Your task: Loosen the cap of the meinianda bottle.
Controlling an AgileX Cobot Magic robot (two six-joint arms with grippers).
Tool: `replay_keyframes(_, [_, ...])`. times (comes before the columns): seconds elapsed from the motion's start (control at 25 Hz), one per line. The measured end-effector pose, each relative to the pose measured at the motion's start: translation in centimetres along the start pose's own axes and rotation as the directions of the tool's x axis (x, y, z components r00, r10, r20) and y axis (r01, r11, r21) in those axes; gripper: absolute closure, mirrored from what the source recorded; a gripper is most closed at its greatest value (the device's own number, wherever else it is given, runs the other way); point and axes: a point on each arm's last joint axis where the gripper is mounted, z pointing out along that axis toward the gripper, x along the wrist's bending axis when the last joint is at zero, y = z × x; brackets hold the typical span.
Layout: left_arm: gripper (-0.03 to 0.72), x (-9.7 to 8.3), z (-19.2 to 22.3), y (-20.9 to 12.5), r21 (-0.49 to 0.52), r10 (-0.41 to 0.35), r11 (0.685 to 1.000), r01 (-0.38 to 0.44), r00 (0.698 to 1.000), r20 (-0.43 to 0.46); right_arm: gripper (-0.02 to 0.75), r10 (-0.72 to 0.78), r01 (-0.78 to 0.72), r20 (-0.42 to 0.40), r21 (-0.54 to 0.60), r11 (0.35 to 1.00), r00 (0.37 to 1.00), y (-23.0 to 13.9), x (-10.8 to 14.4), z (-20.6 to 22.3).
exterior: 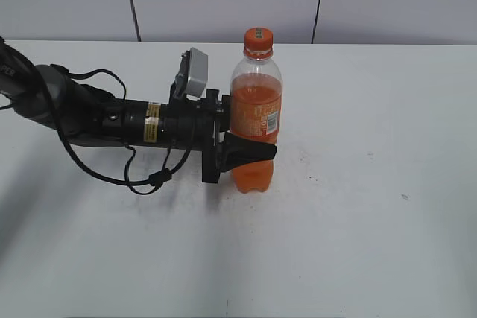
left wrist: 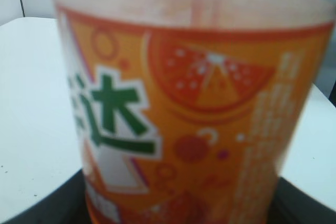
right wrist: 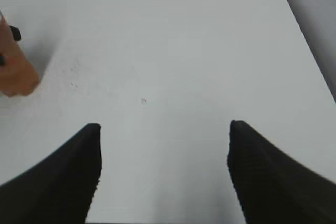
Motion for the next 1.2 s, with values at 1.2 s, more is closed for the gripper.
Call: replay_keyframes(1.2, [0.272, 0.2, 0.0, 0.1, -0.008, -0.008, 1.000, 0.008, 1.000, -0.019, 0.174, 0.212, -0.154, -0.015, 0.637, 0.755, 0.977, 20.7, -4.0, 25.7])
